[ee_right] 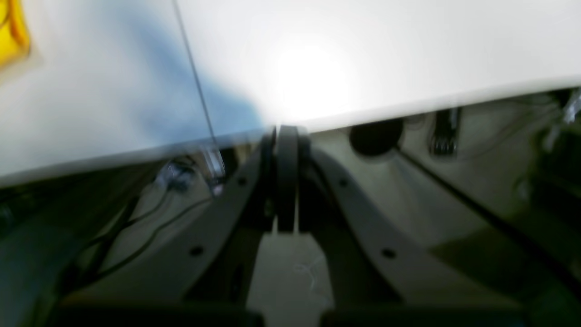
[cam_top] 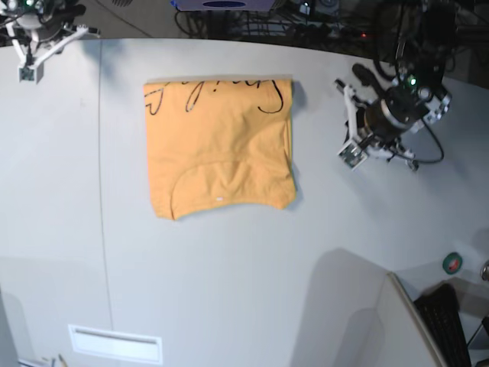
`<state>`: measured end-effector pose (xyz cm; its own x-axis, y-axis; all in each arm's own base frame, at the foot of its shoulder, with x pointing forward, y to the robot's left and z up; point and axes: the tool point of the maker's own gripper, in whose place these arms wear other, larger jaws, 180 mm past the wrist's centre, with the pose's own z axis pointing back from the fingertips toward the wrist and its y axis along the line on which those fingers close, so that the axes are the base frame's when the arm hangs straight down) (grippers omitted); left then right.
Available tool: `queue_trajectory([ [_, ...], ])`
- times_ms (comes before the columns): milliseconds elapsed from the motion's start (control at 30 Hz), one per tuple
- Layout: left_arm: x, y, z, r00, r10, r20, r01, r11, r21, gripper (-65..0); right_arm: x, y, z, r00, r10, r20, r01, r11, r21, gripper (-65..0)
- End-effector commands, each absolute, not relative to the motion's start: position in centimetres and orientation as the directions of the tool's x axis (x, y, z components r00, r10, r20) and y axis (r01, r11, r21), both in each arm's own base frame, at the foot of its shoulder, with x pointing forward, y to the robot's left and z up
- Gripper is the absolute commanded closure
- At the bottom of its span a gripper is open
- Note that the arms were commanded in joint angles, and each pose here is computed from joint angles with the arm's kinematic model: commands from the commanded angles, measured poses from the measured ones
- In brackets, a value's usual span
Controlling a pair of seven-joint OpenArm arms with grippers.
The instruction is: Layout the t-shirt on the table in an organized manner, then fold the t-shirt properly
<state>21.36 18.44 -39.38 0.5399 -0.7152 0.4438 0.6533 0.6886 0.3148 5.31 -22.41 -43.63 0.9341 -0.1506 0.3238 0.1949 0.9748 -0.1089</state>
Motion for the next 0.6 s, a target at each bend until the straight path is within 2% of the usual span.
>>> queue_trajectory([
  [0,20.2,18.6,-39.2,0.542,-0.7,0.466,0.647,0.701,0.301,0.0,3.0,-21.6,-43.8,0.953,-0.141,0.27,0.173,0.98,-0.1,0.0],
  [100,13.4,19.7,-41.5,0.618,-0.659,0.43,0.646,0.736,0.2,0.0,-2.7,-19.2,-44.5,0.985,-0.116,0.126,0.125,0.99,-0.067,0.0],
  [233,4.7,18.4,-45.3,0.708,-0.608,0.359,0.647,0.762,0.016,0.0,-9.2,-16.4,-47.6,0.997,-0.043,-0.068,0.041,0.999,-0.035,0.0],
  [367,-3.3,17.8,-51.3,0.816,-0.531,0.228,0.57,0.805,-0.164,0.0,-13.2,-14.2,-53.0,0.969,0.098,-0.226,-0.106,0.994,-0.024,0.0],
  [467,-7.8,17.5,-56.0,0.889,-0.438,0.135,0.459,0.852,-0.251,0.0,-14.4,-13.4,-56.4,0.943,0.213,-0.257,-0.224,0.974,-0.014,0.0],
  [567,-10.9,17.9,-60.9,0.969,-0.245,0.044,0.247,0.925,-0.288,0.0,-15.5,-11.8,-59.6,0.892,0.385,-0.236,-0.368,0.923,0.115,0.0],
])
